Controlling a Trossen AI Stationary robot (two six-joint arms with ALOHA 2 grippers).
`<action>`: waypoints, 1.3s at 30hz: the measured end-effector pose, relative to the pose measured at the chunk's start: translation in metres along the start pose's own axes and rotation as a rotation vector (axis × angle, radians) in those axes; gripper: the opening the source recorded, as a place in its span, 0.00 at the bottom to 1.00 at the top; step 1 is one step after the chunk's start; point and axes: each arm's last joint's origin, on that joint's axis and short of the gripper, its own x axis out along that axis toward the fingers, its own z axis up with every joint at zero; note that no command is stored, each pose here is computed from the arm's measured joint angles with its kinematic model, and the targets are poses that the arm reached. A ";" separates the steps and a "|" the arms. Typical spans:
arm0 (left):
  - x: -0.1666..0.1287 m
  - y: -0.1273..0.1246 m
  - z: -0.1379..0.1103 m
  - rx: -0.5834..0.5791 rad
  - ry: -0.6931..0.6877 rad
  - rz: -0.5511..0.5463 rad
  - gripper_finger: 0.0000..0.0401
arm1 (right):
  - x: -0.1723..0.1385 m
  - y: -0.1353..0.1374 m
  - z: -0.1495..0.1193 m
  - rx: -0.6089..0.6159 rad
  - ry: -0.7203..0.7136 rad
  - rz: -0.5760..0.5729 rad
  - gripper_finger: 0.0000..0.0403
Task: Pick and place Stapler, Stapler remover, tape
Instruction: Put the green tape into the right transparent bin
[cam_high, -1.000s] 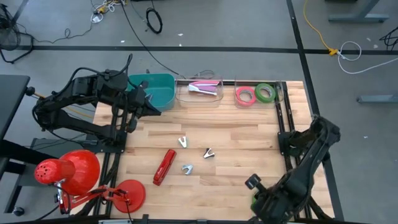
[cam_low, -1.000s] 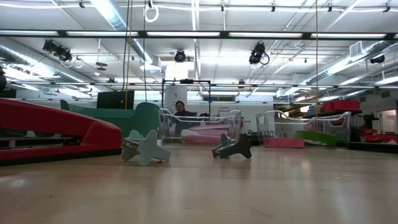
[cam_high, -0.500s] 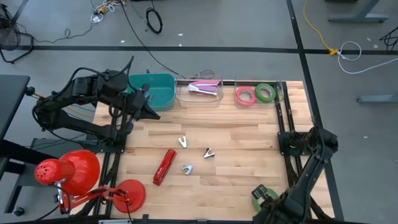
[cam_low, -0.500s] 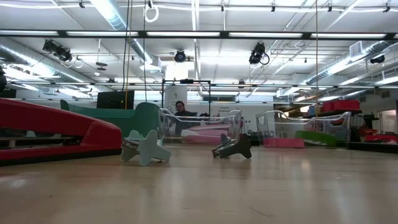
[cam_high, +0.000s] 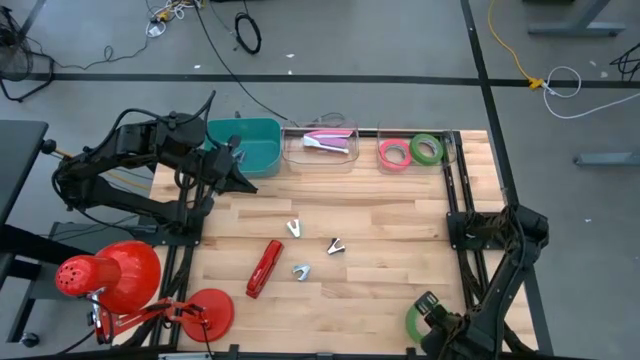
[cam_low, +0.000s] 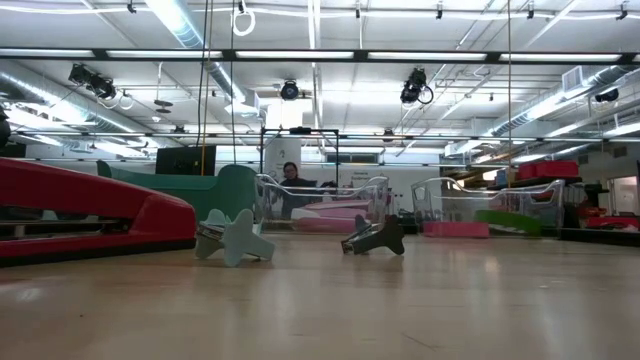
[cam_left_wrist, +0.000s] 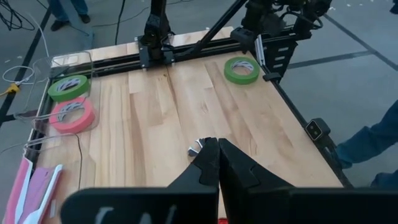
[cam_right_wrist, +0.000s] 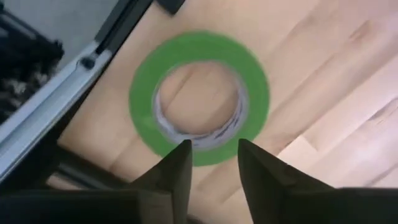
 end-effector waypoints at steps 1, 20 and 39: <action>0.000 0.000 0.000 -0.003 0.000 0.000 0.00 | 0.000 -0.001 -0.001 0.009 -0.023 -0.007 0.34; 0.000 0.000 0.000 -0.056 0.000 0.000 0.00 | 0.024 -0.029 -0.048 0.250 -0.206 0.050 0.60; 0.000 0.000 0.000 -0.077 0.000 0.001 0.00 | 0.066 -0.049 -0.047 0.363 -0.275 0.108 0.69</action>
